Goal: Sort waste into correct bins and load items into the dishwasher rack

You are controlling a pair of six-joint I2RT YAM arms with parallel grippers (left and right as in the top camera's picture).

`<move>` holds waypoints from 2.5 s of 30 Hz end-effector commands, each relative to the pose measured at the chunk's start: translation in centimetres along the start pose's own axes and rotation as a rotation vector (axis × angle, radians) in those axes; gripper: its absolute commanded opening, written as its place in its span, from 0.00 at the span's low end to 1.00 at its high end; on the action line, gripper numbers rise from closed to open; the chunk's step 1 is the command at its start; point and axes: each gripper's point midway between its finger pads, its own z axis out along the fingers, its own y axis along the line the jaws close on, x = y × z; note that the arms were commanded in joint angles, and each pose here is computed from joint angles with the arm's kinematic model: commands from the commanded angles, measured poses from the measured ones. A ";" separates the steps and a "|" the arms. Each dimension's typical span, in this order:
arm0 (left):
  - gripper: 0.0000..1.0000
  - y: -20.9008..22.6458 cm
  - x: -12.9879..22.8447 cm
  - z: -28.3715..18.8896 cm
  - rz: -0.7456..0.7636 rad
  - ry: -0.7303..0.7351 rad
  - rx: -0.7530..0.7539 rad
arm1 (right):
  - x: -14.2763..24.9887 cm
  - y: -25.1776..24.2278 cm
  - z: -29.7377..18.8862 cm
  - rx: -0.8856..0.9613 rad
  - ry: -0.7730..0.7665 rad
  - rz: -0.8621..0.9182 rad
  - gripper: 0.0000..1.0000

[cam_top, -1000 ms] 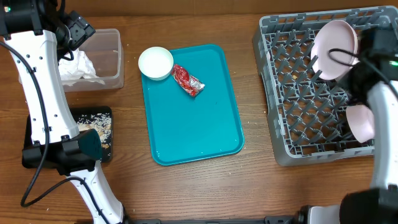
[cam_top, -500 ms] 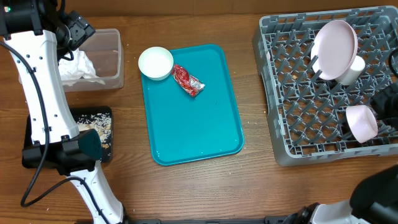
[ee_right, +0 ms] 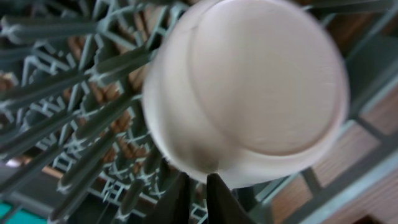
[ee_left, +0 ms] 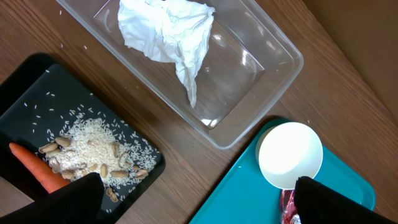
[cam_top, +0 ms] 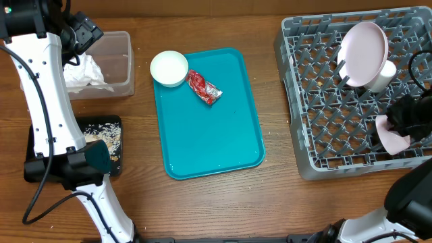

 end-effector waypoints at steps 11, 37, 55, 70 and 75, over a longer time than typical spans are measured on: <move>1.00 -0.1 0.2 0.5 0.023 0.013 -0.004 | -0.5 1.2 -4.4 -0.130 -0.084 -0.064 0.04; 1.00 -0.1 0.2 0.5 0.023 0.013 -0.004 | -3.1 -3.9 -1.7 0.011 -0.073 0.137 0.06; 1.00 -0.1 0.2 0.5 0.023 0.013 -0.004 | -1.4 -3.4 1.4 0.019 -0.010 0.107 0.07; 1.00 -0.1 0.2 0.5 0.023 0.013 -0.004 | 1.3 0.4 -2.5 -0.195 0.067 0.045 0.14; 1.00 -0.1 0.2 0.5 0.023 0.013 -0.004 | 4.0 4.5 -6.0 -0.455 0.091 -0.126 0.32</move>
